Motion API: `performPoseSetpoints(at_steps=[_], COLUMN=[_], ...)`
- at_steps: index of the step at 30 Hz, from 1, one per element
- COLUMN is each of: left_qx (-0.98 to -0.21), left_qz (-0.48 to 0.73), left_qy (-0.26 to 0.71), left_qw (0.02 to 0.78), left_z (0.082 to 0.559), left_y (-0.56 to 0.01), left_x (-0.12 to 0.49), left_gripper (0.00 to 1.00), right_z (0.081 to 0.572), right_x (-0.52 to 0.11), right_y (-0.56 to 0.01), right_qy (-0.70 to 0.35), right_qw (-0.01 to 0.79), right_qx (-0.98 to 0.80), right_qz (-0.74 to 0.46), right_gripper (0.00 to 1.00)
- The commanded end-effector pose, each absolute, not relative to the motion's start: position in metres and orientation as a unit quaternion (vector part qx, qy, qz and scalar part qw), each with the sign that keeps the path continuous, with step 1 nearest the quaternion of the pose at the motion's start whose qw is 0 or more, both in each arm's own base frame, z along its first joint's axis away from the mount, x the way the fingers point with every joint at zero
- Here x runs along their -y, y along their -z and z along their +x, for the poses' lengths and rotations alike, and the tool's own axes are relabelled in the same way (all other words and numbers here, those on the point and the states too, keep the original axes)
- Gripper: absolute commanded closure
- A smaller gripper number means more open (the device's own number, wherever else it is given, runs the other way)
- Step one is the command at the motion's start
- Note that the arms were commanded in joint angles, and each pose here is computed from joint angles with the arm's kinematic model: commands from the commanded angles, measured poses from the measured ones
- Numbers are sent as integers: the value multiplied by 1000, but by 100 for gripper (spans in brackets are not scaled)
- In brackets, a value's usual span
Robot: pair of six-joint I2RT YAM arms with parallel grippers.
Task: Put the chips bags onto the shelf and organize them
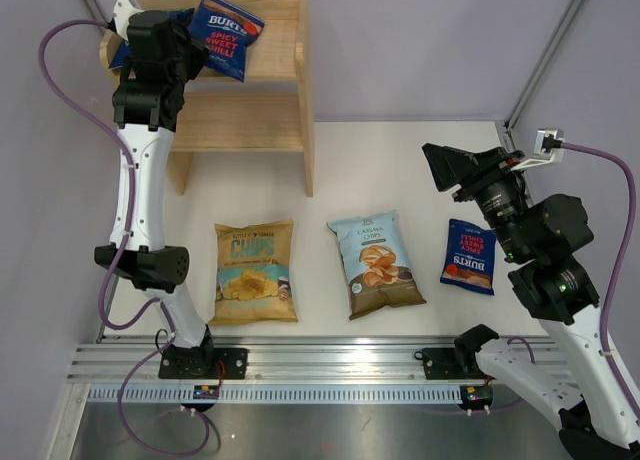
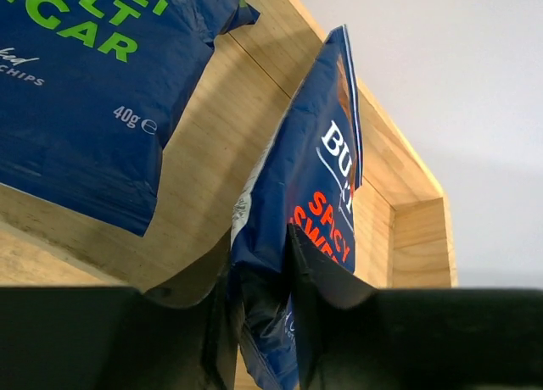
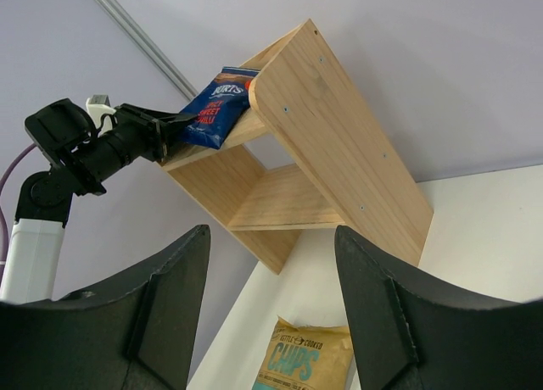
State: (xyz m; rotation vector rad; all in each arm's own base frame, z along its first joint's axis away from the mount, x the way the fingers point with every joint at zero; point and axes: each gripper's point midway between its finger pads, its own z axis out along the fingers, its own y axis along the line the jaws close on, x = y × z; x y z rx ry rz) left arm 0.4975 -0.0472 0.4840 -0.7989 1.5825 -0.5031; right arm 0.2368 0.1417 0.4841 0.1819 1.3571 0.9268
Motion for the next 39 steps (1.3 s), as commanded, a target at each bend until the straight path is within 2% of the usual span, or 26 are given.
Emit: performPoseSetpoints(at_steps=[1, 6, 12, 19, 22, 23, 24, 29, 30, 34, 39], left_qx=[-664, -643, -618, -632, -634, -637, -635, -644, -649, -665, -676], left_qz=[-345, -385, -396, -403, -387, -381, -376, -363, -362, -351, -341], left_qy=[217, 229, 226, 206, 217, 220, 223, 204, 198, 182, 173], left_qw=[627, 621, 641, 629, 634, 633, 637, 642, 639, 633, 630], left_z=[490, 489, 491, 501, 503, 504, 502, 496, 495, 492, 483], left_y=[-502, -499, -517, -497, -502, -502, -507, -508, -505, -496, -493], left_x=[40, 35, 25, 17, 22, 25, 26, 24, 23, 23, 23], left_gripper=[76, 84, 85, 85, 76, 66, 64, 55, 50, 40, 37], right_z=[230, 230, 227, 226, 225, 226, 226, 227, 227, 226, 224], right_x=[-140, -141, -140, -138, -139, -140, -140, -141, -141, -142, -141], right_y=[-499, -499, -501, -502, -503, -502, -502, -499, -500, -499, -499], right_qy=[-418, -420, -418, -417, -419, -420, -421, -423, -423, -426, -425], right_qw=[688, 687, 687, 689, 688, 687, 687, 683, 683, 682, 682], right_qx=[-589, -590, -591, -589, -589, -589, -589, -591, -591, -591, -592], right_qz=[70, 69, 65, 67, 66, 67, 68, 68, 69, 67, 67], right_gripper=[32, 32, 32, 32, 32, 32, 32, 33, 33, 33, 32])
